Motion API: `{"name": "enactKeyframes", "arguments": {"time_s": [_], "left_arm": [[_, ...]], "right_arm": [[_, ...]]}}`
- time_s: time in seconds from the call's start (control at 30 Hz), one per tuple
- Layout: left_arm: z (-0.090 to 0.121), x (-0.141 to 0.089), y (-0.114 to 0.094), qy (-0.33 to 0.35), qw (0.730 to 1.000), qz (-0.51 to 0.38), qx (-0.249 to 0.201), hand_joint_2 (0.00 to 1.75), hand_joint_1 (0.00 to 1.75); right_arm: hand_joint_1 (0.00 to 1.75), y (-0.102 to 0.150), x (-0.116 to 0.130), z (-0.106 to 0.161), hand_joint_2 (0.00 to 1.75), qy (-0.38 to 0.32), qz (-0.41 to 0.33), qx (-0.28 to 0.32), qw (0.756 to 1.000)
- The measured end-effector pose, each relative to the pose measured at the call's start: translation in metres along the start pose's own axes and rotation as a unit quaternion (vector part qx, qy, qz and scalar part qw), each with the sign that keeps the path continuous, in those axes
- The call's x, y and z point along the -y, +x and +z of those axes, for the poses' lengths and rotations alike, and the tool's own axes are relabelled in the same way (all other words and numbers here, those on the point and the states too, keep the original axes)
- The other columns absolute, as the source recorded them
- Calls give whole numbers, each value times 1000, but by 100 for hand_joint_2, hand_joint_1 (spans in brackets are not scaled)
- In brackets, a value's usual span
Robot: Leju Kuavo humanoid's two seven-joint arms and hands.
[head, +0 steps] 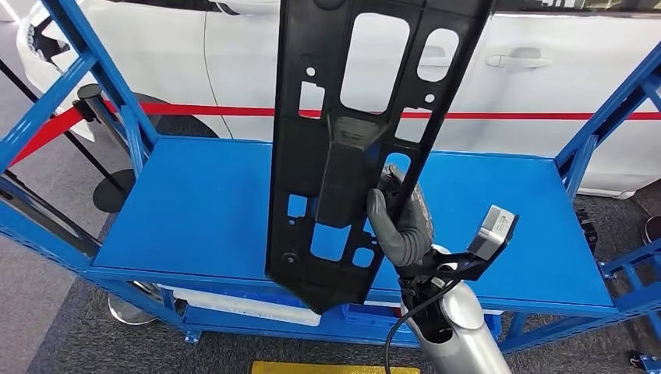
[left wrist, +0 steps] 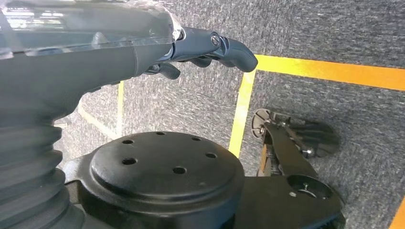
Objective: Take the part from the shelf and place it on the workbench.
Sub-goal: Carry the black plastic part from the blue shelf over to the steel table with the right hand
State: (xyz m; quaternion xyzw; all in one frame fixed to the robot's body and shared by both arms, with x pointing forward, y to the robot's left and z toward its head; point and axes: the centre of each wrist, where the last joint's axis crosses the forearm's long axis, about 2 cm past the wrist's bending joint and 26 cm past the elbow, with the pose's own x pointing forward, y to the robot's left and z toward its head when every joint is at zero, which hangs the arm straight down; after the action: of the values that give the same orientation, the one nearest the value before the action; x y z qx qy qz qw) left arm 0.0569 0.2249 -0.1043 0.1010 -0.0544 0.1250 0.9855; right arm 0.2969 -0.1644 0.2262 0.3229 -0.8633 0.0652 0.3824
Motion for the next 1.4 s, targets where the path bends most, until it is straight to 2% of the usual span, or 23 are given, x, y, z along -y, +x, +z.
{"name": "enactKeyframes", "arguments": {"time_s": [0.6,1.4], "left_arm": [[0,0,2,1,1000,2,1,175,0],[-1,-2,5,-7,1000,-26,-2,175,0]], "right_arm": [[175,-9,-2,16,175,-28,-22,-30,999],[175,-10,5,66,175,-121,4,-68,990]]}}
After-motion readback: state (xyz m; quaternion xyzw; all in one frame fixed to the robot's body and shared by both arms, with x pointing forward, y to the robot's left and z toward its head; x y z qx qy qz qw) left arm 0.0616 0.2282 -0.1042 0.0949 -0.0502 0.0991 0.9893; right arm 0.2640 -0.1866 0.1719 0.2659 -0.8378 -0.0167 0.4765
